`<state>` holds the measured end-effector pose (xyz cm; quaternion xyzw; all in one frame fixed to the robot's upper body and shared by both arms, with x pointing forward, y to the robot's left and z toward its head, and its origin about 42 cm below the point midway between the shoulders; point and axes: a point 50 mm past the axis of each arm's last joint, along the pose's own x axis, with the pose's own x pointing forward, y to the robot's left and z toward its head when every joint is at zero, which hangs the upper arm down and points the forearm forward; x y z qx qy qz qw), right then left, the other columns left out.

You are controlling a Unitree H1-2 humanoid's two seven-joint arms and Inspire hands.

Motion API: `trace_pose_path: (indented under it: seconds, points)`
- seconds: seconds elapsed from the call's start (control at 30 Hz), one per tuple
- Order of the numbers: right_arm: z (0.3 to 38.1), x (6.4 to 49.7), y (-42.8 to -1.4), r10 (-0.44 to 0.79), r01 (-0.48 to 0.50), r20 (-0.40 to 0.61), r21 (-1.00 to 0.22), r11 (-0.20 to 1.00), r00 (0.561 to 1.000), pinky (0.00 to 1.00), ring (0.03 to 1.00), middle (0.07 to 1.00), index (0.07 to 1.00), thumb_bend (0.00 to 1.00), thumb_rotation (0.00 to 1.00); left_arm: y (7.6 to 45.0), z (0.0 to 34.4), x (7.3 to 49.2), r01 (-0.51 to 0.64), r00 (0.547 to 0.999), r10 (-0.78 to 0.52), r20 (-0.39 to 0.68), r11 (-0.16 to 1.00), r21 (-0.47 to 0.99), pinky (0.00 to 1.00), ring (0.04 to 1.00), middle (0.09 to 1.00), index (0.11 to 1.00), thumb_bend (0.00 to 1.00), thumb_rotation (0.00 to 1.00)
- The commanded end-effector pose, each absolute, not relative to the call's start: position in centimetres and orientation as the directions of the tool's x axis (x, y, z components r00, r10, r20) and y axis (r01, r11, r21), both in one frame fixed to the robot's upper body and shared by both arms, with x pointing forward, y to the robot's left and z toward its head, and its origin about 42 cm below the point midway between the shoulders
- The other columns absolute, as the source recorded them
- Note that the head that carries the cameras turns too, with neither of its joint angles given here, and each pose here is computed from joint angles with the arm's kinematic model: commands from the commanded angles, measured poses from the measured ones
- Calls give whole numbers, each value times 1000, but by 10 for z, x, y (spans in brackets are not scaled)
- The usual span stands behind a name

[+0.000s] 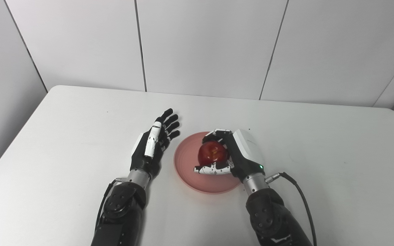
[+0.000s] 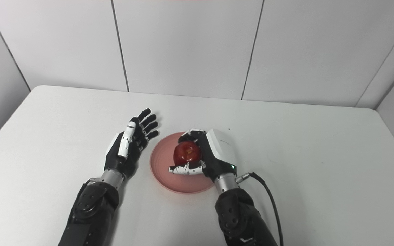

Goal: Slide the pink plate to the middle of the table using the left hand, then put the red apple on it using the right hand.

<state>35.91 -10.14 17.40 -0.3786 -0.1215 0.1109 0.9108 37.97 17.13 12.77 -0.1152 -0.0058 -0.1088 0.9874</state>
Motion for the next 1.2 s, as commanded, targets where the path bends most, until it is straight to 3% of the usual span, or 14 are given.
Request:
trace_pose_path:
  seconds: [0.0,0.23,0.57,0.6,0.67,0.73,0.77,0.87,1.17]
  points:
    - [186,364,-98,314,-79,196,-723,686,929,257,345,446,487,516,131,170,115,374,196,977,-212,-38,950,-244,887,909,908,889,366,1000]
    - [185,362,-99,311,-66,203,-734,676,929,246,338,443,488,515,131,171,115,374,202,975,-217,-35,948,-246,892,912,912,895,371,1000]
    - [187,360,-99,300,-63,192,-740,669,934,315,416,522,489,520,147,170,114,374,195,977,-210,-35,949,-247,883,910,910,892,370,1000]
    - [187,360,-100,301,-66,188,-743,667,935,322,431,542,547,671,205,170,114,374,195,977,-210,-34,949,-247,883,909,910,891,372,1000]
    - [190,359,-99,306,-73,179,-748,660,935,342,460,576,613,836,285,170,115,374,197,977,-212,-35,949,-247,887,911,911,891,373,1000]
    - [192,358,-99,313,-78,177,-750,656,933,459,571,654,668,956,335,170,115,373,198,976,-213,-34,949,-245,889,911,911,891,375,1000]
    - [193,357,-99,323,-83,175,-757,648,930,467,578,659,671,962,338,171,115,373,198,977,-212,-36,950,-244,889,911,911,891,375,1000]
    - [195,357,-99,345,-95,168,-770,630,924,614,696,751,750,998,382,171,115,373,197,977,-211,-36,951,-239,888,910,909,890,371,1000]
    - [196,354,-104,371,-118,144,-793,598,918,748,833,865,896,1000,520,170,115,373,192,978,-205,-29,950,-245,877,904,904,884,356,1000]
